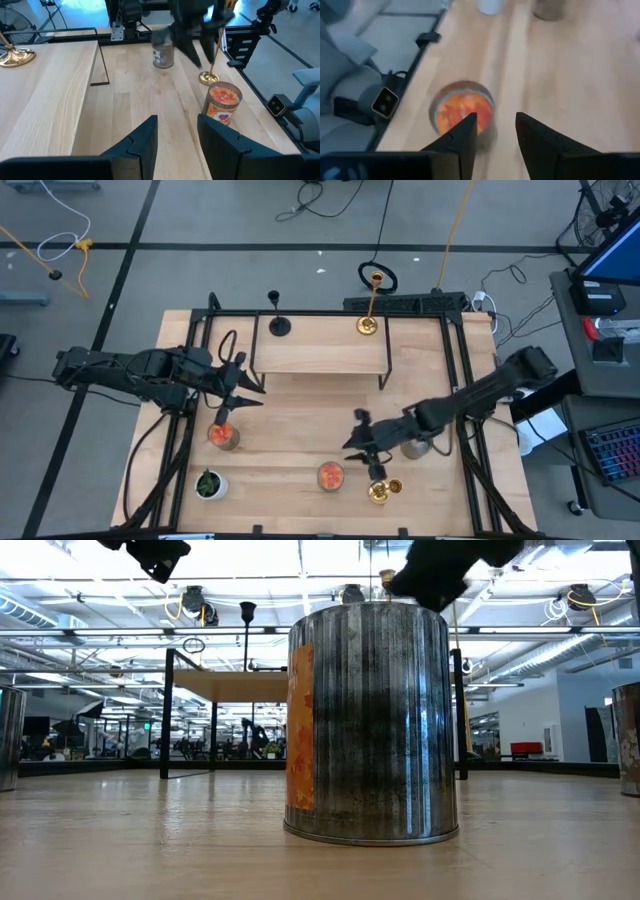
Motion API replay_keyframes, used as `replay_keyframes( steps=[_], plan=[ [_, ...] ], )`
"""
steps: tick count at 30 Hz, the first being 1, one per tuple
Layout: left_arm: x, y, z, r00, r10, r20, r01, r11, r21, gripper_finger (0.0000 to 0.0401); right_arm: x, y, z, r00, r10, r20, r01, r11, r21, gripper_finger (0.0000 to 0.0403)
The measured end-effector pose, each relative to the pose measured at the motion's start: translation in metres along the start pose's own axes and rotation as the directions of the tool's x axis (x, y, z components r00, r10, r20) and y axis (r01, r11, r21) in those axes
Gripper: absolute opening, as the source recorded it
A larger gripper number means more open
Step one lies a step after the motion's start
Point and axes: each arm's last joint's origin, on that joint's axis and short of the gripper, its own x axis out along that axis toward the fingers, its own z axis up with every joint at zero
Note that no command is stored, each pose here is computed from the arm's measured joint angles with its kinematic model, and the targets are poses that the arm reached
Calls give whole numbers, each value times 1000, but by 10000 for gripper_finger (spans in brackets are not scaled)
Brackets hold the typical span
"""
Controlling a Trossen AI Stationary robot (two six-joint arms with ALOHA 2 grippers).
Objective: Pick & Place candle stick holders
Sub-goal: Put the gold candle holder on the shelf
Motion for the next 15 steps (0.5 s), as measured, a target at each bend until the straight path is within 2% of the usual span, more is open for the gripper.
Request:
replay_keyframes(
  steps=[4, 8, 13, 15],
  plan=[
    [0, 0, 0, 1000, 0, 0, 0, 1000, 0, 145, -39, -3, 4, 993, -82, -88, 88, 994, 66, 125],
    [0, 0, 0, 1000, 0, -4, 0, 1000, -1, 145, -72, -9, -5, 971, -136, -198, 172, 969, 177, 118],
    [0, 0, -1, 1000, 0, -8, 0, 1000, 1, 145, -93, -12, -26, 898, -175, -403, 302, 912, 278, 117],
    [0, 0, -1, 1000, 0, -9, 0, 1000, 2, 145, -95, -8, -32, 874, -130, -468, 286, 917, 278, 117]
  ],
)
